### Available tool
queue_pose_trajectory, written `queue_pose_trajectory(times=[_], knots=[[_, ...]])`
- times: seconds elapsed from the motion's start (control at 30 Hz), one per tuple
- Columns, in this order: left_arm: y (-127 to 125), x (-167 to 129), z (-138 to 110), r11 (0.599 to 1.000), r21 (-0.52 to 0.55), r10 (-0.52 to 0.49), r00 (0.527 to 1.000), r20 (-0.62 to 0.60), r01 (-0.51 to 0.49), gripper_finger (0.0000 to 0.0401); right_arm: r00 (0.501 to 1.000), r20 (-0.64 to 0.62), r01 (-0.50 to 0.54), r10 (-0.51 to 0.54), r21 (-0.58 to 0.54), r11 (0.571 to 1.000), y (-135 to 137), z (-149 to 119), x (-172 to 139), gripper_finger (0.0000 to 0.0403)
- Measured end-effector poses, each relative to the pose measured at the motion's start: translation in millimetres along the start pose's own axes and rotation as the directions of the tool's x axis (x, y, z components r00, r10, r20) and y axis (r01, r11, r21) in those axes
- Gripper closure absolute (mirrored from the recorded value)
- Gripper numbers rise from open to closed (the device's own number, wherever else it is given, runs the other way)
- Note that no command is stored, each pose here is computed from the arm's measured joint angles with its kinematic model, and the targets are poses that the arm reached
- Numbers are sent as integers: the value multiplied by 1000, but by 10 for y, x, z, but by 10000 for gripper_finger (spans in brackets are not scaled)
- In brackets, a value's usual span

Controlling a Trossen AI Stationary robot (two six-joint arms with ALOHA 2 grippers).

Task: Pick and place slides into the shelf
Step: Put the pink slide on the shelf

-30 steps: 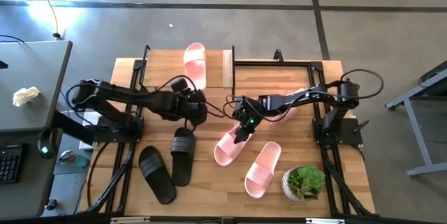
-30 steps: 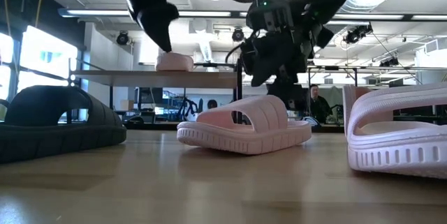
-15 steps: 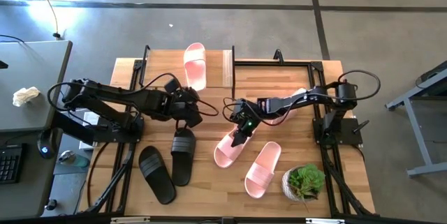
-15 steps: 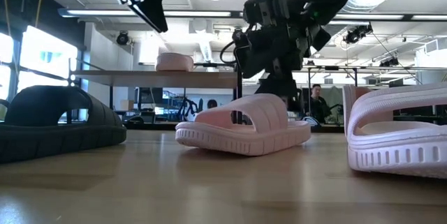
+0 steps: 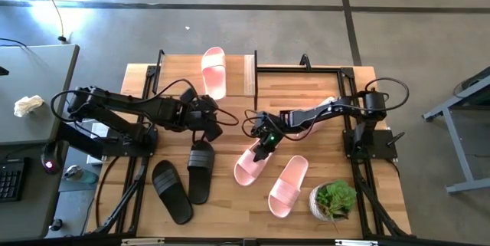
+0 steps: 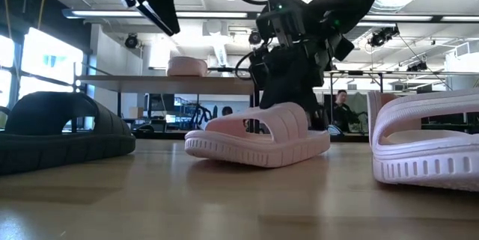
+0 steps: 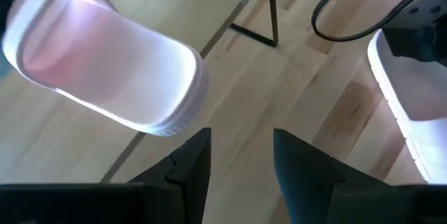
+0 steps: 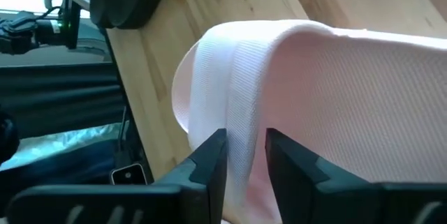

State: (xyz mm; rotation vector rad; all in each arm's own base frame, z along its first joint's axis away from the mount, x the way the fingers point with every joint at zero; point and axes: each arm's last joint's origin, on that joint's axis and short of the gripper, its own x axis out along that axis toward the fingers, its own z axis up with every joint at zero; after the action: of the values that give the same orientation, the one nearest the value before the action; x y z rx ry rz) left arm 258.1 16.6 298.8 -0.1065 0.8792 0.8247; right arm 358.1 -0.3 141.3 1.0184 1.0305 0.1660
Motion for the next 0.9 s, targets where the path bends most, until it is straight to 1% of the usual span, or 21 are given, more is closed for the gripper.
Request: queue_pose_trajectory(times=[0.13, 0.3, 0.4, 0.5, 0.6, 0.7, 0.8, 0.9], knots=[[-8, 0, -2, 1000, -10, -25, 1000, -12, 25, 261, 1000, 1, -6, 6, -26, 1000, 13, -3, 8, 329], [-13, -9, -4, 997, -46, -63, 998, -28, 61, 261, 1000, 10, -17, 17, -45, 999, 36, -1, 17, 392], [4, -52, 8, 991, -85, -107, 994, -20, 105, 261, 999, 28, -16, 17, -52, 999, 48, 9, 13, 393], [44, -135, 30, 976, -127, -177, 984, 1, 176, 261, 998, 65, 1, 4, -85, 996, 98, 13, -43, 400], [119, -267, 61, 949, -172, -261, 964, 48, 265, 261, 992, 128, 12, 5, -128, 992, 210, 21, -171, 400], [205, -414, 96, 908, -202, -351, 930, 112, 367, 261, 979, 203, 31, 7, -182, 983, 353, 13, -348, 401], [291, -559, 123, 855, -219, -439, 881, 175, 470, 261, 956, 292, 96, -29, -216, 972, 481, -28, -563, 402], [371, -676, 148, 820, -229, -473, 846, 247, 525, 261, 908, 413, 188, -70, -250, 950, 623, -88, -828, 402]])
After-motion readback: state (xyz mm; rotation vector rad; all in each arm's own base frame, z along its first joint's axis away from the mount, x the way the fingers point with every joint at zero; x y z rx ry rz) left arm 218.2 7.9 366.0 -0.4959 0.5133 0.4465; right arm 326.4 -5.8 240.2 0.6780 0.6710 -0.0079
